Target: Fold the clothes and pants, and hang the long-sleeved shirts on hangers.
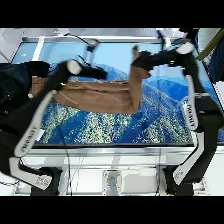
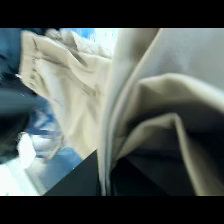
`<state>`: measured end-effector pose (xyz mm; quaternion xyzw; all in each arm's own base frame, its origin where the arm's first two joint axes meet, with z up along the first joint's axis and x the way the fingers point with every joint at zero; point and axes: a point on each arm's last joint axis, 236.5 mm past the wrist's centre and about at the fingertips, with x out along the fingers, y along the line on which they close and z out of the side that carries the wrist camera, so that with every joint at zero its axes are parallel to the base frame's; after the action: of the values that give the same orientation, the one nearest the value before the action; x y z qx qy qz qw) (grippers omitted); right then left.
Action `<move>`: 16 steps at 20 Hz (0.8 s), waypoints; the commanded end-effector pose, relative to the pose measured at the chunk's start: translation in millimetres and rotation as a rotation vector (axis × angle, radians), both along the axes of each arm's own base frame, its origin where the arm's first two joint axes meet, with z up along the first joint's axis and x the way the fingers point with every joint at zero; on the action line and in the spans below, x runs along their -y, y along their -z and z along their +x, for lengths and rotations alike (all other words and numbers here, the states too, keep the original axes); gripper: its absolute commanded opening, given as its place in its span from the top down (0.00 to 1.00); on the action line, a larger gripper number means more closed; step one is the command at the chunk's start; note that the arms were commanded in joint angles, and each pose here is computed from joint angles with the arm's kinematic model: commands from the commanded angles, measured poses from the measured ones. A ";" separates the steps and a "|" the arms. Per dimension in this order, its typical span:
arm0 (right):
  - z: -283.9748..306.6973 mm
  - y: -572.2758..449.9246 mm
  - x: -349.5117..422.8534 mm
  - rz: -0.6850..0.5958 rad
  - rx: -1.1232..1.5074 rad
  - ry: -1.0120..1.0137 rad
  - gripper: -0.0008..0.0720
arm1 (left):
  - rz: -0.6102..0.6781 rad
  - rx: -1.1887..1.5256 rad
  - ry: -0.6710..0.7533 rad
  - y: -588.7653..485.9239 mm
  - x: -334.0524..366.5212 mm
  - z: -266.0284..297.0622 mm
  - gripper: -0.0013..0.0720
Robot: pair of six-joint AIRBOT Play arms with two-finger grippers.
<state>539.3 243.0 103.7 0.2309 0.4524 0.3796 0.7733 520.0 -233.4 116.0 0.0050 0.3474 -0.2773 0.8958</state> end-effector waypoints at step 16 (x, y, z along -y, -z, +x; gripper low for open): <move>-63.5 79.1 -22.6 -0.482 -0.081 -0.211 0.37 | 0.053 -0.088 -0.257 -37.3 -172.6 -17.1 0.95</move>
<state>476.0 357.0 28.4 0.0649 0.5227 0.3911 0.7547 507.2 -66.7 157.2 -0.0271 0.3797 -0.1540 0.9118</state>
